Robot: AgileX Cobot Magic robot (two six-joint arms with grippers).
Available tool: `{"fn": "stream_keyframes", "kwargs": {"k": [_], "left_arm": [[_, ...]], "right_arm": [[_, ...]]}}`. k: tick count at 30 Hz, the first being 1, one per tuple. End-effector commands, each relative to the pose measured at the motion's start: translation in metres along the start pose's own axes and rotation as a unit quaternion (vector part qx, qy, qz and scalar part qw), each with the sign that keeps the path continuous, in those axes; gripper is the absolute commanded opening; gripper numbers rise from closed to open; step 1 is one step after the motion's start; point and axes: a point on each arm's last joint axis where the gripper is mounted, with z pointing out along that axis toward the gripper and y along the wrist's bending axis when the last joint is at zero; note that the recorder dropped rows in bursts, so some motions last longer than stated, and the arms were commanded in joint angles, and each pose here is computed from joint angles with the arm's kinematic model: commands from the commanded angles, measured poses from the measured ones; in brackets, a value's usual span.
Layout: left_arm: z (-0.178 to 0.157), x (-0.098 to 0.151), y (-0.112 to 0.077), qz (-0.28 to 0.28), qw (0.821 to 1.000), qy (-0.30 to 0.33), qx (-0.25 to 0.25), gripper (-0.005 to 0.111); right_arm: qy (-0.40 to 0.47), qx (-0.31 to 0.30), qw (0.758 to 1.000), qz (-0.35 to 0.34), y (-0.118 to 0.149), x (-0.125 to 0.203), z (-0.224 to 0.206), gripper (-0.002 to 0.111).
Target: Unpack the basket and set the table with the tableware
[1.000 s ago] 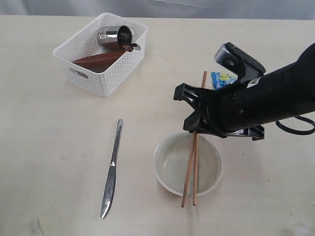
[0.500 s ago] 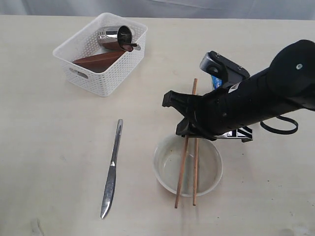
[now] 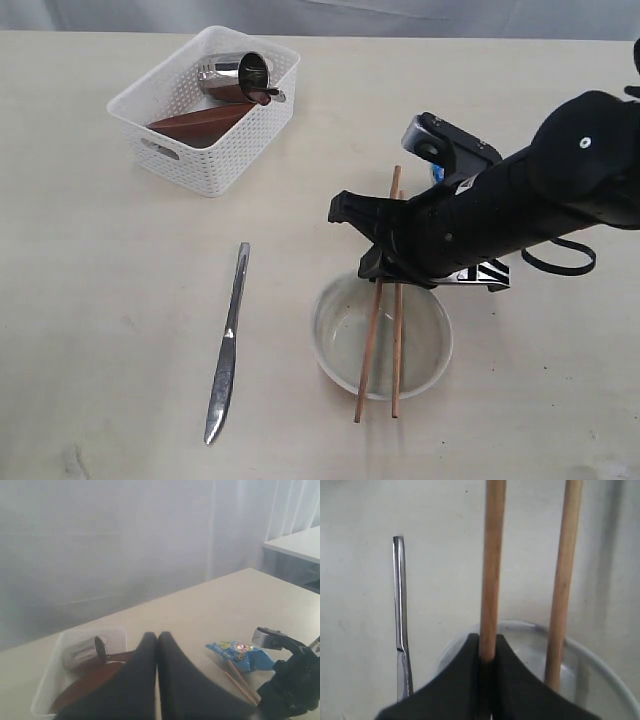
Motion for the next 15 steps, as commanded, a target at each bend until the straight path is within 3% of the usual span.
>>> {"fn": "stream_keyframes", "kwargs": {"k": [1, 15], "left_arm": [[-0.0011, -0.0002, 0.0001, -0.002, 1.0, -0.006, -0.003, 0.0], [-0.0011, -0.0002, 0.0001, -0.002, 1.0, -0.006, -0.003, 0.0]], "right_arm": [[0.0, 0.005, 1.0, -0.006, -0.0004, -0.0013, 0.0035, -0.001], [-0.01, 0.008, 1.0, -0.008, -0.0013, -0.004, 0.0069, -0.001]]}}
